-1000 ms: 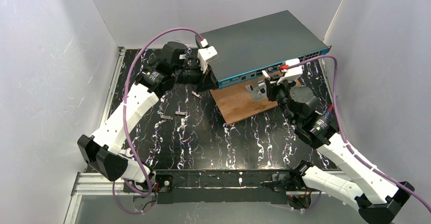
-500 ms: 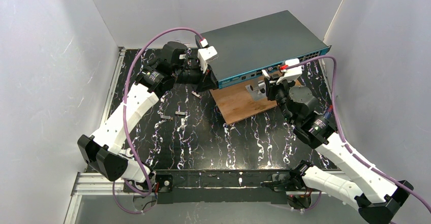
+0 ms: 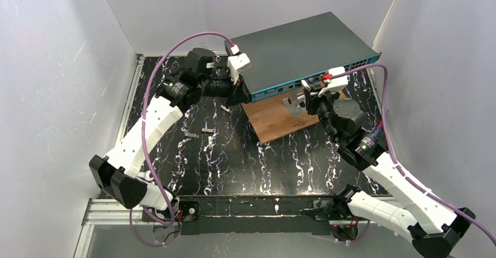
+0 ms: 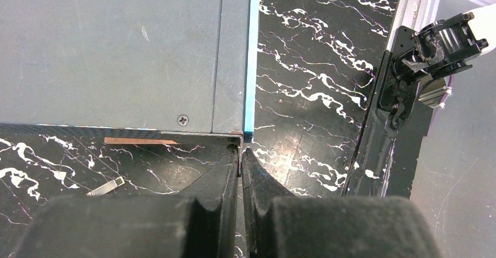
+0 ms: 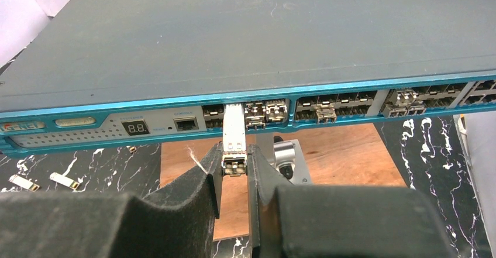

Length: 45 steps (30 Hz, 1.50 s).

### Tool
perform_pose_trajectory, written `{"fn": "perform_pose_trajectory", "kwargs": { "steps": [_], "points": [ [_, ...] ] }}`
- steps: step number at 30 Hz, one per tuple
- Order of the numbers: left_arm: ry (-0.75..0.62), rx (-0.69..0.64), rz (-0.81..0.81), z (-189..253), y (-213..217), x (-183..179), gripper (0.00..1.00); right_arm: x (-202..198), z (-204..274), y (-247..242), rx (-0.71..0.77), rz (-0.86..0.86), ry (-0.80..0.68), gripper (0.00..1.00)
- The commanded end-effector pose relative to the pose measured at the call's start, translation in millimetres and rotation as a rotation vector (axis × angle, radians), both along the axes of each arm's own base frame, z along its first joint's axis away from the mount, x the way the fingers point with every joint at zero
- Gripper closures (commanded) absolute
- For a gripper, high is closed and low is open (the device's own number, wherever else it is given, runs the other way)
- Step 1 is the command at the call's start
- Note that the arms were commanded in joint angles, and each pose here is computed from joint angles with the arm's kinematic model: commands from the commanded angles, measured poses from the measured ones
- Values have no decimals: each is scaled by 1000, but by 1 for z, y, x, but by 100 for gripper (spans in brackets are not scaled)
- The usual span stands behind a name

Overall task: Insert the plug into the switch port
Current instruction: Pick up the plug from the center of the board, then insert the plug into the switch port.

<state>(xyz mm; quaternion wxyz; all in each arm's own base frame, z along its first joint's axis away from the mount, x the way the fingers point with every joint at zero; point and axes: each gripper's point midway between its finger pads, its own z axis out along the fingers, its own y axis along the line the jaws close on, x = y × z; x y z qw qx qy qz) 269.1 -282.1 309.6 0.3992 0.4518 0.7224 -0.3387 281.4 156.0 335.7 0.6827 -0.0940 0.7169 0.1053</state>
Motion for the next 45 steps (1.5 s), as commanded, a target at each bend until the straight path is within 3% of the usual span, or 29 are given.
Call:
{"fn": "perform_pose_trajectory", "kwargs": {
  "steps": [1, 22, 35, 45],
  "points": [
    [18, -29, -29, 11, -2, -11, 100, 2, 24, 7, 79, 24, -77, 99],
    [17, -33, -33, 14, -2, -12, 100, 11, -20, 6, -34, 24, -16, 99],
    [23, -23, -39, 10, -1, -14, 100, 18, 16, 2, -28, 21, -21, 99],
    [25, -27, -46, 10, -1, -16, 100, 27, 3, 4, -45, 7, 2, 99]
  ]
}}
